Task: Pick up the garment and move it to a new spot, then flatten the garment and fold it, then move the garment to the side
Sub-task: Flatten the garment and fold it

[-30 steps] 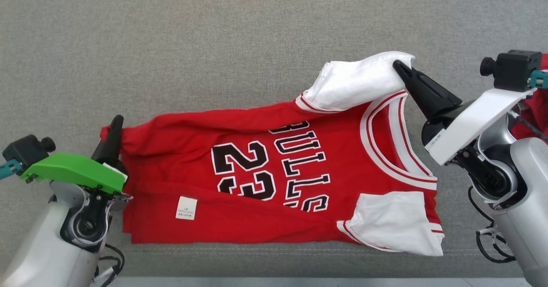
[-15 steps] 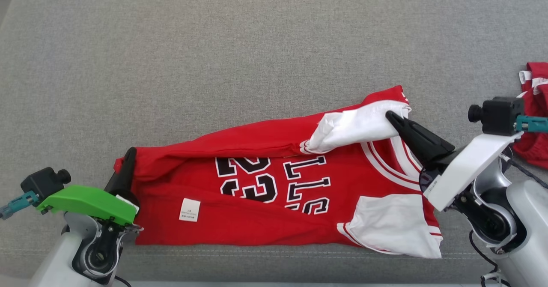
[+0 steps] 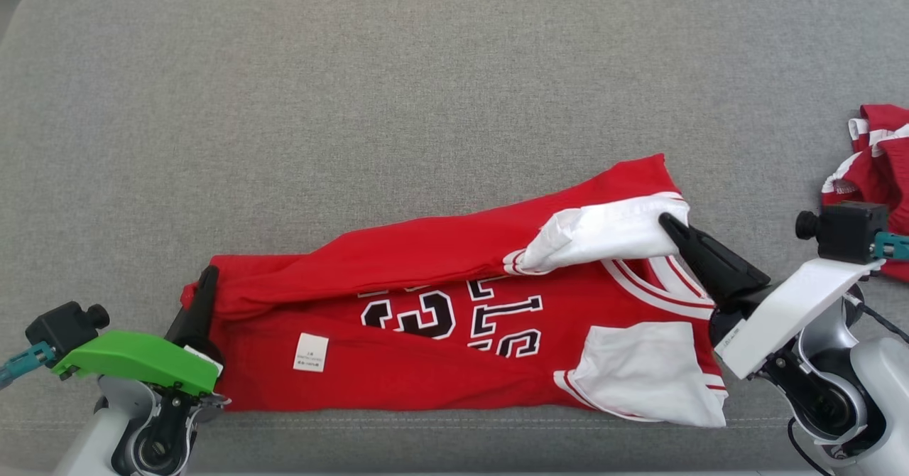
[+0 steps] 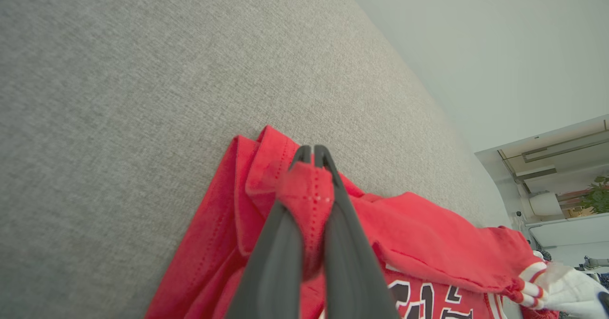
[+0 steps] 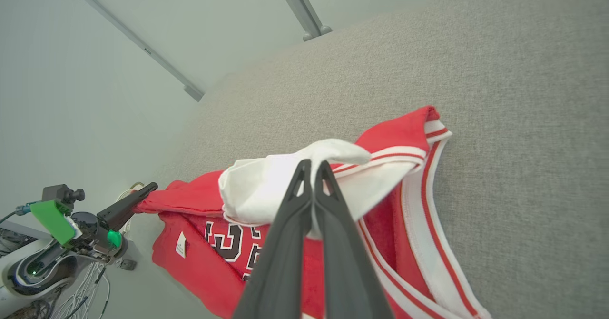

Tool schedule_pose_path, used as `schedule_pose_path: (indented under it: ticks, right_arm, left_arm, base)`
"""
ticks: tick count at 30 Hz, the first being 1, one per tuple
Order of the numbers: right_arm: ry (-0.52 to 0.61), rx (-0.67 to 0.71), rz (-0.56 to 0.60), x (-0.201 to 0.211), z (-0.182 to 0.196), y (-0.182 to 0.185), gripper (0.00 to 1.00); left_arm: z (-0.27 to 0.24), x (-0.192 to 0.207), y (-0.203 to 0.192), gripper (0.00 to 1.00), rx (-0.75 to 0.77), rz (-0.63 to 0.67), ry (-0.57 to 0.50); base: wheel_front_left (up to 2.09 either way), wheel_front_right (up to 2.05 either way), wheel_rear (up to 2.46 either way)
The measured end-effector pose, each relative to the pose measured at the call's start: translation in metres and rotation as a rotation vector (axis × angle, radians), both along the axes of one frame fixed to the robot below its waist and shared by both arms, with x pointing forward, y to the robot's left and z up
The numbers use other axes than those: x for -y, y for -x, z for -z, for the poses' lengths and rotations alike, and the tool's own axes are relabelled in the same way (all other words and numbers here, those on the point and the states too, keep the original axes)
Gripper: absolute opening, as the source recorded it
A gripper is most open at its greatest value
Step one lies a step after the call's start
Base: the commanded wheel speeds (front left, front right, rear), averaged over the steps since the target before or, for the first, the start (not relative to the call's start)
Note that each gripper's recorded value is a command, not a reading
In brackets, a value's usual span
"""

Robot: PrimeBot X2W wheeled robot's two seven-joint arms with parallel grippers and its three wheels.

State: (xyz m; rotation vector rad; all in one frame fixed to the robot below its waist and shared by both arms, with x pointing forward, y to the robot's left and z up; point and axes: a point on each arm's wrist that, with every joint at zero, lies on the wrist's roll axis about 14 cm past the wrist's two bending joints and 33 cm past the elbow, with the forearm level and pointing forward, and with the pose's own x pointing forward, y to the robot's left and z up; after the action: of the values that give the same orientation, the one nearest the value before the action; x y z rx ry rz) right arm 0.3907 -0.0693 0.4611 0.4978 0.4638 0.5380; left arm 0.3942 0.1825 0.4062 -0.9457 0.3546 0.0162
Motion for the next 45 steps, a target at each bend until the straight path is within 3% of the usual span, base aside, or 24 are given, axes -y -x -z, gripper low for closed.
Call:
schedule_pose_path:
  ticks: [5,27,28,29,30,31,32,33,34,36,37,38,39,45]
  right_arm:
    - [-0.009,0.031,0.023,0.005,-0.010,-0.002,0.00]
    - [0.011,-0.060,0.031,0.012,0.012,0.030,0.00]
    - [0.015,-0.061,0.032,0.013,0.012,0.031,0.05]
    - [0.025,-0.062,0.027,0.014,0.013,0.032,0.36]
    - [0.034,-0.062,0.025,0.015,0.014,0.033,0.45]
    - [0.040,-0.064,0.024,0.016,0.015,0.035,0.47]
    - [0.043,-0.067,0.024,0.016,0.016,0.036,0.55]
    - [0.044,-0.071,0.023,0.016,0.017,0.037,0.79]
    - [0.046,-0.076,0.019,0.016,0.018,0.038,0.97]
    - [0.051,-0.083,0.012,0.015,0.019,0.040,1.00]
    - [0.055,-0.086,0.009,0.016,0.019,0.041,1.00]
    - [0.059,-0.088,0.007,0.016,0.020,0.043,1.00]
    - [0.064,-0.096,0.005,0.017,0.022,0.044,1.00]
    - [0.087,-0.125,-0.005,0.020,0.027,0.052,1.00]
  left_arm:
    - [-0.004,-0.001,-0.001,0.00,0.014,0.001,0.001]
    - [0.004,0.003,0.016,0.00,-0.013,-0.030,0.058]
    - [0.004,0.002,0.016,0.00,-0.012,-0.033,0.060]
    - [0.003,0.002,0.016,0.00,-0.012,-0.036,0.062]
    - [0.003,0.003,0.017,0.00,-0.012,-0.036,0.063]
    - [0.004,0.003,0.017,0.00,-0.013,-0.035,0.063]
    - [0.004,0.003,0.018,0.05,-0.015,-0.035,0.064]
    - [0.005,0.003,0.020,0.16,-0.019,-0.035,0.065]
    - [0.007,0.004,0.022,0.27,-0.026,-0.035,0.065]
    - [0.012,0.004,0.028,0.48,-0.045,-0.037,0.067]
    - [0.015,0.004,0.031,0.77,-0.058,-0.039,0.064]
    - [0.017,0.003,0.033,0.95,-0.070,-0.043,0.059]
    - [0.019,0.002,0.035,1.00,-0.077,-0.045,0.050]
    - [0.024,-0.005,0.039,1.00,-0.099,-0.057,0.018]
  base:
    - [0.00,0.00,0.00]
    - [0.00,0.00,0.00]
    - [0.00,0.00,0.00]
    - [0.00,0.00,0.00]
    - [0.00,0.00,0.00]
    - [0.00,0.00,0.00]
    - [0.00,0.00,0.00]
    - [0.00,0.00,0.00]
    - [0.00,0.00,0.00]
    - [0.00,0.00,0.00]
    - [0.00,0.00,0.00]
    - [0.00,0.00,0.00]
    - [0.00,0.00,0.00]
    - [0.00,0.00,0.00]
